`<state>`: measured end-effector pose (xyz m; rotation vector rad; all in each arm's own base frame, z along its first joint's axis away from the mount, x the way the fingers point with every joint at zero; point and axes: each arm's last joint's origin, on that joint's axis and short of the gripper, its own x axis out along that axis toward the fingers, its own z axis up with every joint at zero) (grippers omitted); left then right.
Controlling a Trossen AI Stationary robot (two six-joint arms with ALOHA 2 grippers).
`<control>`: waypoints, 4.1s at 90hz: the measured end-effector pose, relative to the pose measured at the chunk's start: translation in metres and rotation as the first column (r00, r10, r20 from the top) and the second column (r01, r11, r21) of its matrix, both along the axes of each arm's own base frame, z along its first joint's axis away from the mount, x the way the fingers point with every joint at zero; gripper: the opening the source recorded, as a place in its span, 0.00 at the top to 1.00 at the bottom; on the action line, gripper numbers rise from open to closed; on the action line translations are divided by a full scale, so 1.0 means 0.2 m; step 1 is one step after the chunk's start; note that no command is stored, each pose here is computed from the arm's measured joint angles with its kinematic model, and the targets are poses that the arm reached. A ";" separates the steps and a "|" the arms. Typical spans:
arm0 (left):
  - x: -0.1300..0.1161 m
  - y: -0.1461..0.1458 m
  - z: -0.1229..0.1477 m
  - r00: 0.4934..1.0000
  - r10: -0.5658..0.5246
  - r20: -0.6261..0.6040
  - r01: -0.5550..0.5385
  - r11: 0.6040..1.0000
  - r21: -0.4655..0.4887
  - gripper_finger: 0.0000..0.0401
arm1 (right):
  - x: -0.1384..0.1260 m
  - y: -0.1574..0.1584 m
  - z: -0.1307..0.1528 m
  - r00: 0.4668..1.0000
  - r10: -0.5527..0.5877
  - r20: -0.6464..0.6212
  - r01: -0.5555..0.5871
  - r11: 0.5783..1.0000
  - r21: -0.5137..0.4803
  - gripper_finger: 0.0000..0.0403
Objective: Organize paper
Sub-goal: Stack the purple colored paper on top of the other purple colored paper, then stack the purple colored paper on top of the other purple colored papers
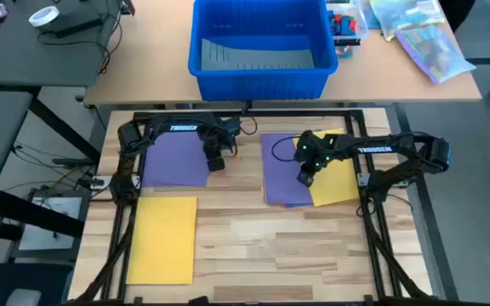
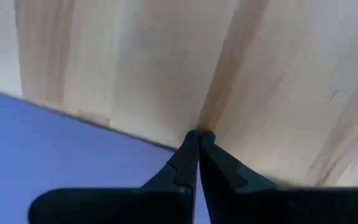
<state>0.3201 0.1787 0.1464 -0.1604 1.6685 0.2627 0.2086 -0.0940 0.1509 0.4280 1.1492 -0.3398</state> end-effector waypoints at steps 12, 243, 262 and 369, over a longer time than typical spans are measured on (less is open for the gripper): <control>-0.05 0.01 -0.01 0.994 0.092 -0.067 -0.092 0.996 0.002 1.00 | 0.00 0.00 0.00 1.000 0.000 -0.002 0.000 1.000 0.001 1.00; 0.19 -0.11 0.38 0.682 0.276 0.678 -0.214 0.961 -0.176 0.99 | 0.00 0.00 0.00 0.999 -0.049 0.006 0.049 0.999 0.017 1.00; 0.25 -0.14 0.42 0.578 0.333 0.745 -0.239 0.942 -0.236 0.85 | 0.01 -0.02 0.02 0.995 -0.094 0.024 0.093 0.995 0.026 0.87; 0.63 -0.43 -0.03 0.484 0.306 0.820 -0.134 0.952 -0.275 0.73 | -0.14 -0.13 -0.02 0.916 -0.399 -0.046 0.401 0.915 0.039 0.65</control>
